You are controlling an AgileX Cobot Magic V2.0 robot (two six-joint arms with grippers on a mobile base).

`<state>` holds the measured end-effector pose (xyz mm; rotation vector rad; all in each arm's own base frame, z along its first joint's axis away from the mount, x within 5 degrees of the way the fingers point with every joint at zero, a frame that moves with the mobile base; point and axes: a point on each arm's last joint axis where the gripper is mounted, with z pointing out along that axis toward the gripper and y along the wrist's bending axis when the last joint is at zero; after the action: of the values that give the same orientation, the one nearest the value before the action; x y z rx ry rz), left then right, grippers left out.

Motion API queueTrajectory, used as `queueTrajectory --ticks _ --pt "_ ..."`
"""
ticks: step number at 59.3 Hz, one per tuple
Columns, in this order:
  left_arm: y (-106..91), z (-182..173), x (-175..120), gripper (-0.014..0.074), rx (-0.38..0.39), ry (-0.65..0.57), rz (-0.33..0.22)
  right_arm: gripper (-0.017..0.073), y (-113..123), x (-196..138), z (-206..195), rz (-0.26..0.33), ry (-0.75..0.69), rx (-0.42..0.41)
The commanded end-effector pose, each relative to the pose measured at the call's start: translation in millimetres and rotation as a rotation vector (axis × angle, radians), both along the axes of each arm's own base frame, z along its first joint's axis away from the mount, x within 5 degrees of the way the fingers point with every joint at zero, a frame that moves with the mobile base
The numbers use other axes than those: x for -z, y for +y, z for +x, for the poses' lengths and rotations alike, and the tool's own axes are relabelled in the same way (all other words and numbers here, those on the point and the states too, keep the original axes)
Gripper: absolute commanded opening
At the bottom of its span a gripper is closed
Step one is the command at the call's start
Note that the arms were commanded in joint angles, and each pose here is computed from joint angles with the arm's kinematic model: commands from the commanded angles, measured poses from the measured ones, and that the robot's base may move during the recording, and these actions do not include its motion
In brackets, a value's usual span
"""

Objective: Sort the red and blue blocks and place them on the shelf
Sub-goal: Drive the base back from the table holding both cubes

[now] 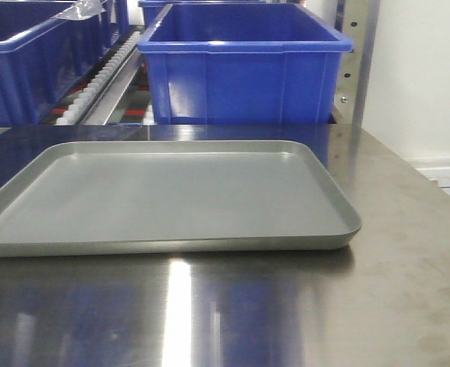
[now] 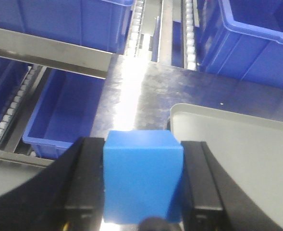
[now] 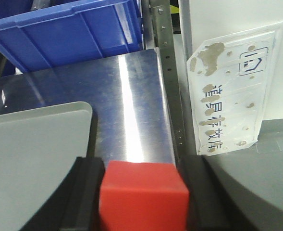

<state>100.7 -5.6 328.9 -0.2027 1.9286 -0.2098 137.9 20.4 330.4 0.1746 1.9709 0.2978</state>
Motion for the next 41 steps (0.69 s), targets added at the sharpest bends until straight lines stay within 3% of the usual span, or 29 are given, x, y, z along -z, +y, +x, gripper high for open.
queueTrajectory --ticks 1,41 --pt "-0.1 1.4 -16.9 0.0128 -0.002 -0.111 -0.016 0.0053 -0.5 -18.6 1.2 -0.005 -0.127 -0.003" --pt "-0.1 1.4 -16.9 0.0128 -0.002 -0.111 -0.016 0.0053 -0.5 -18.6 1.2 -0.005 -0.127 -0.003"
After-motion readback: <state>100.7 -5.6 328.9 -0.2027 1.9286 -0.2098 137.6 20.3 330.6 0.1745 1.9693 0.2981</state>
